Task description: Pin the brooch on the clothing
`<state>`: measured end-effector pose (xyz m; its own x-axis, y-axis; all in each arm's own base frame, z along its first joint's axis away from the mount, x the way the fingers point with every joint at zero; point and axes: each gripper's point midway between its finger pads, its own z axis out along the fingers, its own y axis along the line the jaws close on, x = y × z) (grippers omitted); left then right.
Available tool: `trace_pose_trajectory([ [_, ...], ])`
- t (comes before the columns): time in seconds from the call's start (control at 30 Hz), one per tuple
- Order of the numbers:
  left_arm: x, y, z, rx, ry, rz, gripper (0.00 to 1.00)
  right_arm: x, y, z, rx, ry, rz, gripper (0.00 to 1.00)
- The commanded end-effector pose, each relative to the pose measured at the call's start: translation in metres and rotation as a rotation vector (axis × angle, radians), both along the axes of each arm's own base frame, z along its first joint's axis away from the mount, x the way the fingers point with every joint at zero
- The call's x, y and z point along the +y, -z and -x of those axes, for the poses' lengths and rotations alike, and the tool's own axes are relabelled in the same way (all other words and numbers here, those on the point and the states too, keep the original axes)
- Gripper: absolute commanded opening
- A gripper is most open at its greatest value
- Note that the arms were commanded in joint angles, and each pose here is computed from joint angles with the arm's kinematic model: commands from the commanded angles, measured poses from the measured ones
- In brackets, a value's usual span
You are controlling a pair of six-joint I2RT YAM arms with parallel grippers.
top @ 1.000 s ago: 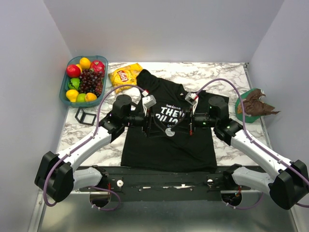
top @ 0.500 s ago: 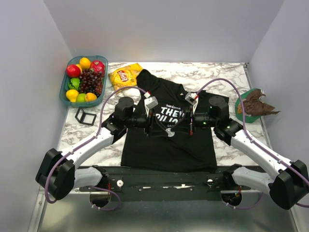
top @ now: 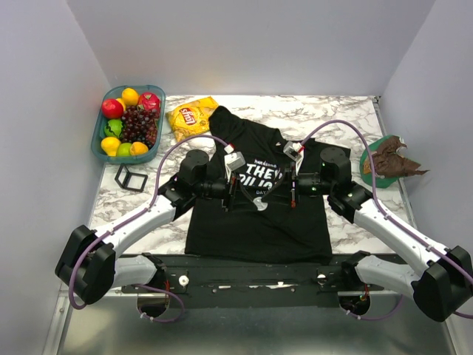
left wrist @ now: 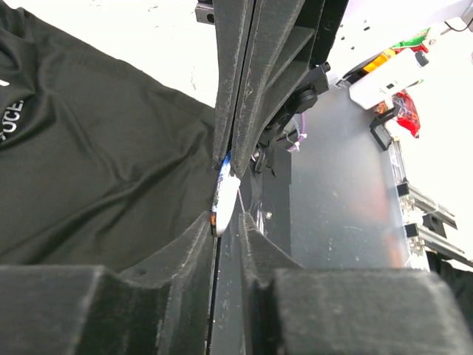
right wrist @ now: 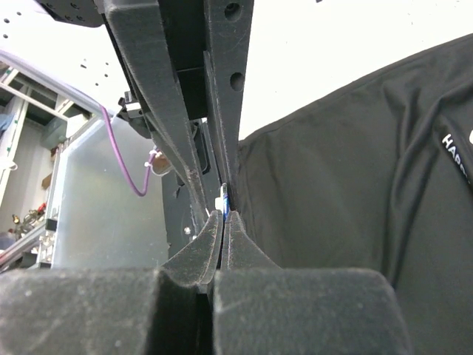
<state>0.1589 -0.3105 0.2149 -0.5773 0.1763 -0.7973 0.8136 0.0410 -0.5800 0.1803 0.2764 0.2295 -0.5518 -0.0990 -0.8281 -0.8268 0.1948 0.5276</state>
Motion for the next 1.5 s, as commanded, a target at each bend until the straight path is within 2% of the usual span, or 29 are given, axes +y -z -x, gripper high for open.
trace_pose_trajectory([
  [0.0, -0.005, -0.009, 0.003, -0.023, 0.026, 0.014, 0.25, 0.002, -0.016, 0.002, -0.046, -0.019, -0.033, 0.01],
  [0.1, -0.005, -0.008, 0.003, -0.021, 0.028, 0.011, 0.21, 0.002, -0.015, 0.002, -0.044, -0.016, -0.031, 0.01],
  [0.2, -0.005, -0.008, 0.004, -0.023, 0.031, 0.011, 0.11, 0.002, -0.013, 0.000, -0.046, -0.003, -0.027, 0.01],
  [0.23, -0.005, -0.007, 0.004, -0.024, 0.032, 0.011, 0.05, 0.002, -0.012, -0.001, -0.046, 0.000, -0.025, 0.01],
  [0.3, -0.005, -0.007, 0.003, -0.026, 0.026, 0.008, 0.01, 0.001, -0.012, -0.002, -0.048, 0.010, -0.023, 0.01],
  [0.47, -0.005, -0.009, 0.000, -0.055, 0.001, 0.007, 0.00, 0.001, -0.006, -0.008, -0.049, 0.036, -0.007, 0.01],
  [0.57, -0.004, -0.002, -0.015, -0.055, -0.086, -0.034, 0.00, -0.004, -0.005, -0.019, -0.061, 0.117, 0.014, 0.01],
  [0.63, -0.003, 0.005, -0.026, -0.038, -0.147, -0.092, 0.00, -0.012, -0.003, -0.035, -0.064, 0.220, 0.063, 0.08],
  [0.67, -0.003, 0.017, -0.044, -0.036, -0.237, -0.148, 0.00, -0.017, 0.001, -0.040, -0.051, 0.257, 0.090, 0.12],
  [0.7, -0.001, 0.020, -0.051, -0.021, -0.274, -0.186, 0.00, -0.024, 0.003, -0.049, -0.055, 0.314, 0.113, 0.23],
  [0.8, 0.002, 0.035, -0.085, 0.000, -0.446, -0.277, 0.00, -0.044, 0.007, -0.071, -0.052, 0.468, 0.174, 0.47],
  [0.87, -0.002, 0.045, -0.096, 0.049, -0.505, -0.306, 0.00, -0.059, 0.010, -0.081, -0.032, 0.556, 0.217, 0.55],
  [0.9, -0.003, 0.043, -0.109, 0.040, -0.563, -0.320, 0.00, -0.070, 0.013, -0.090, -0.032, 0.629, 0.244, 0.62],
  [0.93, -0.004, 0.045, -0.115, 0.041, -0.588, -0.336, 0.00, -0.078, 0.012, -0.093, -0.016, 0.680, 0.247, 0.65],
  [1.0, -0.011, 0.055, -0.128, 0.028, -0.646, -0.413, 0.00, -0.106, 0.018, -0.107, -0.005, 0.844, 0.311, 0.69],
  [1.13, -0.033, 0.071, -0.142, -0.030, -0.666, -0.531, 0.00, -0.149, 0.026, -0.116, -0.003, 1.082, 0.402, 0.70],
  [1.47, -0.066, 0.090, -0.181, -0.201, -0.732, -0.748, 0.00, -0.182, 0.009, -0.097, -0.070, 1.235, 0.318, 0.71],
])
